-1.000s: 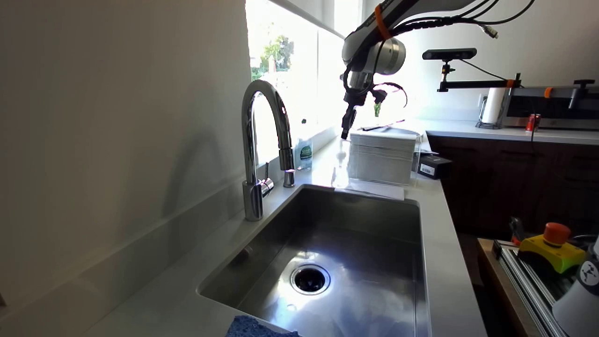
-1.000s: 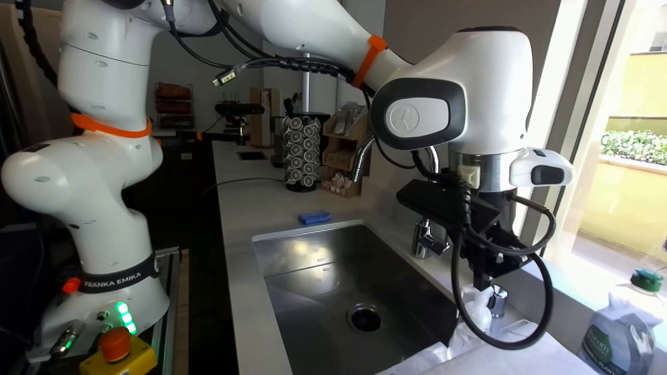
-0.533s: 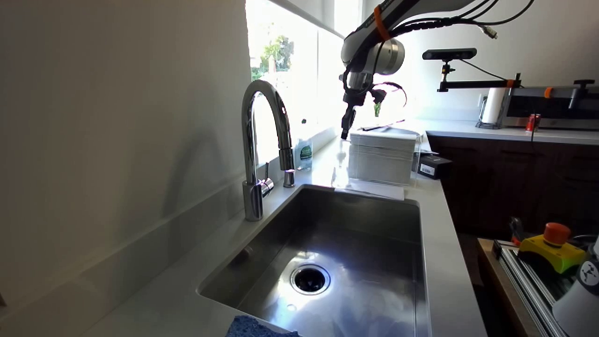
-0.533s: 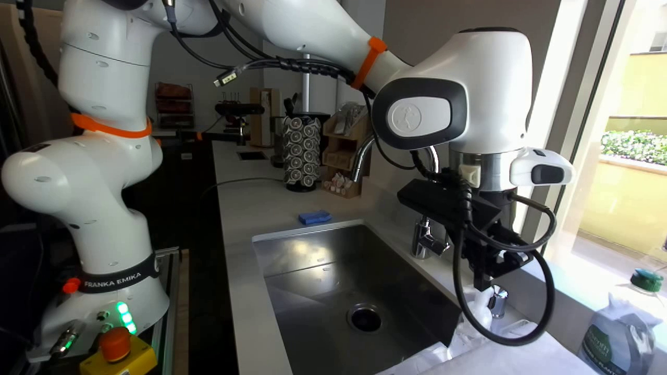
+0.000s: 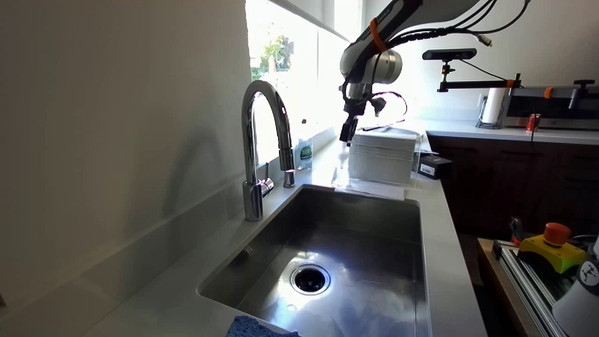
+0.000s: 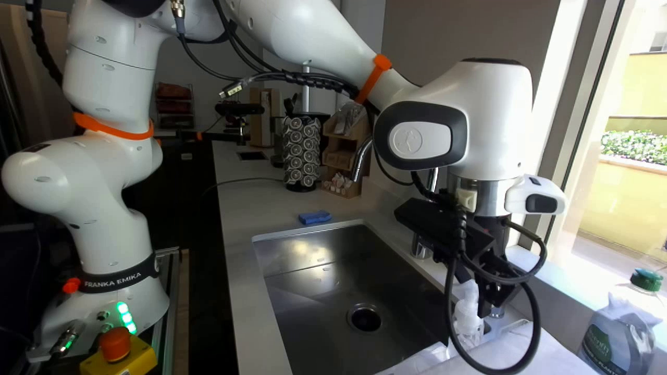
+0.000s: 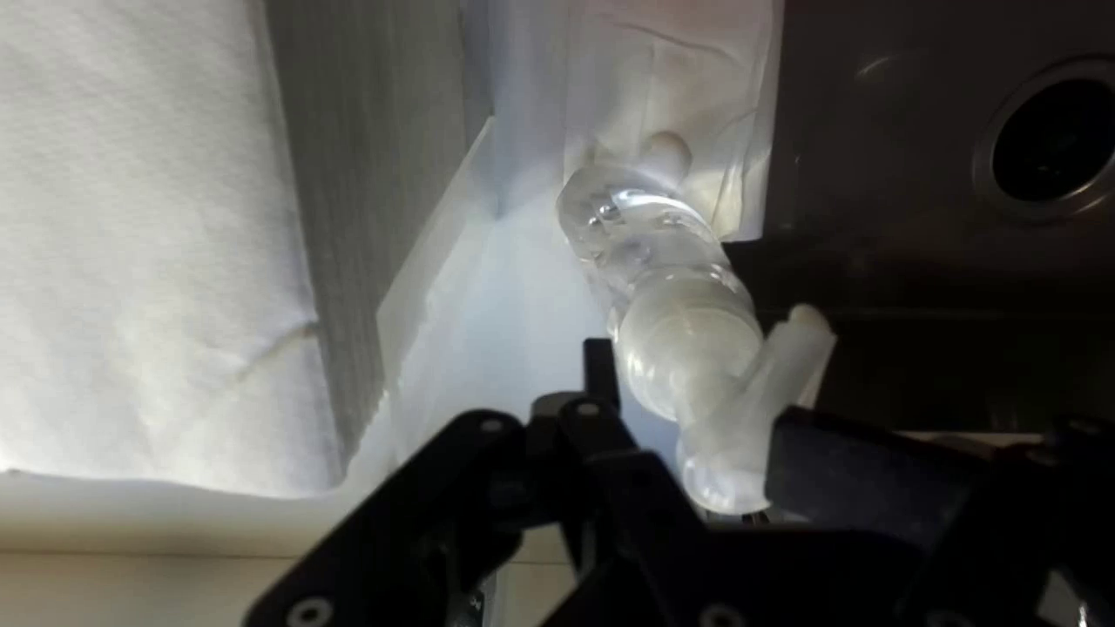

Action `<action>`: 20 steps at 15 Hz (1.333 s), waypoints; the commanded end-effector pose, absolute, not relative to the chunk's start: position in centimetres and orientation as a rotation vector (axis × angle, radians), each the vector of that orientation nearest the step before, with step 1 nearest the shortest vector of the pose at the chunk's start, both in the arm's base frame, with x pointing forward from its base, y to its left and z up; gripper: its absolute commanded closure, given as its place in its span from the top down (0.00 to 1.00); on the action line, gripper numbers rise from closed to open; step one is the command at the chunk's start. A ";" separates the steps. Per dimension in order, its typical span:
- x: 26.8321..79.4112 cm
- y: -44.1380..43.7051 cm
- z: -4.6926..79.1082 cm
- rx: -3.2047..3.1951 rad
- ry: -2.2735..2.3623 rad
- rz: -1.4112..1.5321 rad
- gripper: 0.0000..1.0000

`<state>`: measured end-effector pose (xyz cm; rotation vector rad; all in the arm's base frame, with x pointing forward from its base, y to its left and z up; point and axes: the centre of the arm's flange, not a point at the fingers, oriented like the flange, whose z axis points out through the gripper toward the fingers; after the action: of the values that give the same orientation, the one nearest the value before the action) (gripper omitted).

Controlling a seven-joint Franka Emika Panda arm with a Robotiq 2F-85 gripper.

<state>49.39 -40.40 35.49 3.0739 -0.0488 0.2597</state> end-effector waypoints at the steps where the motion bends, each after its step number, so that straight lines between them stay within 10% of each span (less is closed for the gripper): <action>1: 49.8 -40.7 32.9 3.106 -0.084 0.188 0.74; 4: 49.7 -40.9 32.9 3.108 -0.103 0.188 0.99; 20: 51.4 -40.9 36.1 3.096 -0.232 0.311 1.00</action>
<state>50.99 -41.00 34.74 3.0881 -0.2071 0.2946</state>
